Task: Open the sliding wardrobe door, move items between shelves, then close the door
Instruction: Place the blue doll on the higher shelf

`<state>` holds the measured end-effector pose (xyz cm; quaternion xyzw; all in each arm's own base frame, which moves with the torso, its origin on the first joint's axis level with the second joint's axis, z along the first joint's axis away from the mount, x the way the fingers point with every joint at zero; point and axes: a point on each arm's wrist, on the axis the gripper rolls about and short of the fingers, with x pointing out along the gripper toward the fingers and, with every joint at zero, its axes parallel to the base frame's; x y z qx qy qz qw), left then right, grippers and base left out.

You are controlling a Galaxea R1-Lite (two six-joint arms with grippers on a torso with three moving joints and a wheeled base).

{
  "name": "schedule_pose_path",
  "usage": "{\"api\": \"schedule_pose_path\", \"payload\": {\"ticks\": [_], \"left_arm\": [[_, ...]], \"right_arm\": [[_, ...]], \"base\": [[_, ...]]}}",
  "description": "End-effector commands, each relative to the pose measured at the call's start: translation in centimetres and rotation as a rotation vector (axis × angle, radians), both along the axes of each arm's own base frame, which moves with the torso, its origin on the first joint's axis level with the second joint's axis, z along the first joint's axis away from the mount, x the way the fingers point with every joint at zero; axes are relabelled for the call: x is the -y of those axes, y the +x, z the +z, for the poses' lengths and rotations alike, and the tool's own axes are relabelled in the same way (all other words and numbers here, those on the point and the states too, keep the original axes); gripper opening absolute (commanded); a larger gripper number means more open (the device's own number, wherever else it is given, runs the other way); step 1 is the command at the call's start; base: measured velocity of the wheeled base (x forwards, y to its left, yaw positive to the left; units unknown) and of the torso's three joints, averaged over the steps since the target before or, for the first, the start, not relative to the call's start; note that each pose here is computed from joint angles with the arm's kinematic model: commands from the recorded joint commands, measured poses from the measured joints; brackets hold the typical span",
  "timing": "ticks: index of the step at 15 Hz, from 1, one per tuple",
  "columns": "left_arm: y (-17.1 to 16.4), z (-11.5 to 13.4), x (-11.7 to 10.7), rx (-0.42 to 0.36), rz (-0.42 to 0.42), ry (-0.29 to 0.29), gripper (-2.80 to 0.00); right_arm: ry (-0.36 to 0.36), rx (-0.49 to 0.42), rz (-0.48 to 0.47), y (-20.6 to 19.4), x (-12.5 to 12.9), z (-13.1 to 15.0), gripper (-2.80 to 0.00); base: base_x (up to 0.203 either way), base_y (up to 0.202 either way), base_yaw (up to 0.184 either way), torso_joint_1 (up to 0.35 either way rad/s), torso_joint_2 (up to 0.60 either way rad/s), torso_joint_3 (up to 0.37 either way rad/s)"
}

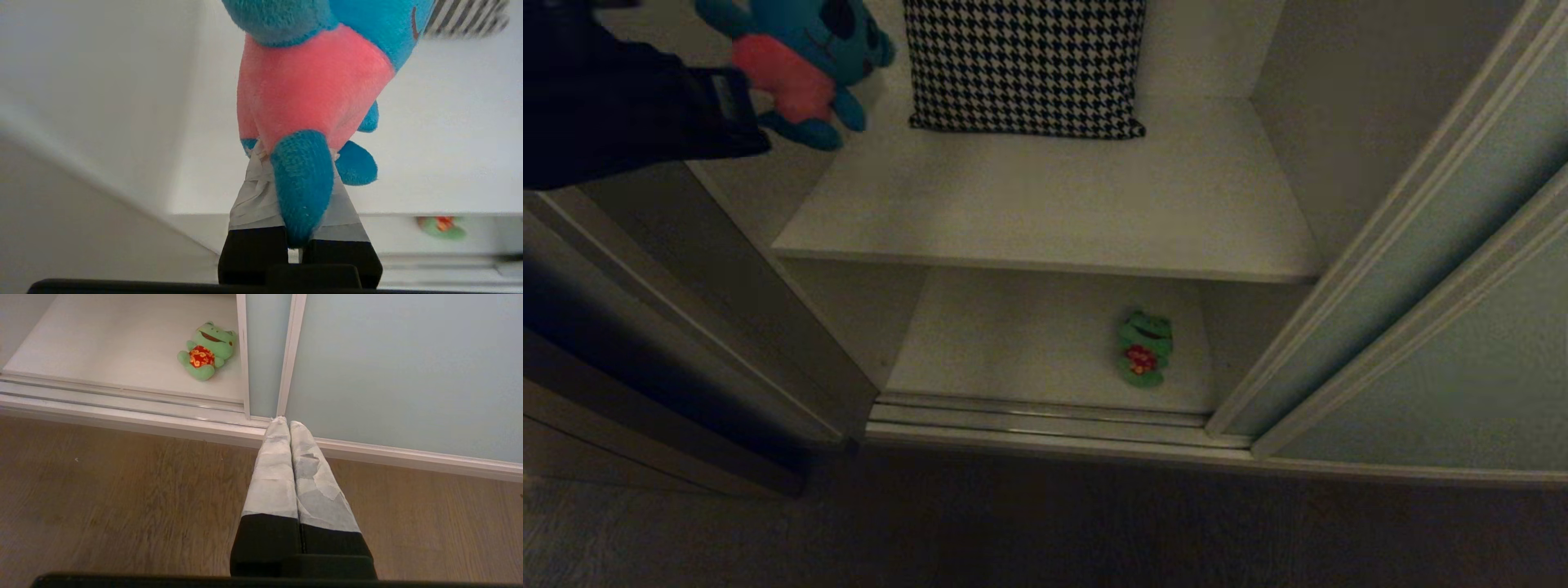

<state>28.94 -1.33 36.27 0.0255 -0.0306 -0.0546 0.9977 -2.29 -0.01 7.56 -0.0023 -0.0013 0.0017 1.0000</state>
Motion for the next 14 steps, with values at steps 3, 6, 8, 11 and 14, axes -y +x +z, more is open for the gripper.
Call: {"api": "schedule_pose_path", "payload": {"ticks": [3,6,8,11,14], "left_arm": [[6.6,-3.7,0.8,-0.118,-0.016,-0.053,-2.8],[8.8,-4.5,1.0,-0.138,-0.018,-0.064,-2.8],[9.9,-6.3,1.3,-0.189,-0.021,-0.072,-2.8],[11.1,-6.7,1.4,-0.194,-0.019,-0.116,-2.8],[11.9,-6.5,1.4,-0.169,-0.016,-0.12,-2.8]], "right_arm": [[0.0,-0.001,0.001,0.0,0.0,0.0,-2.8],[0.0,-0.001,0.0,0.0,0.0,0.0,-2.8],[0.0,-0.001,0.001,0.0,0.0,0.0,-2.8],[-0.001,-0.001,0.001,0.0,0.0,0.0,-2.8],[0.0,-0.001,0.0,0.0,0.0,0.0,-2.8]], "base": [[0.0,0.0,0.0,0.0,0.0,0.0],[0.0,0.0,0.0,0.0,0.0,0.0],[0.0,0.0,0.0,0.0,0.0,0.0],[0.0,0.0,0.0,0.0,0.0,0.0],[0.0,0.0,0.0,0.0,0.0,0.0]]}}
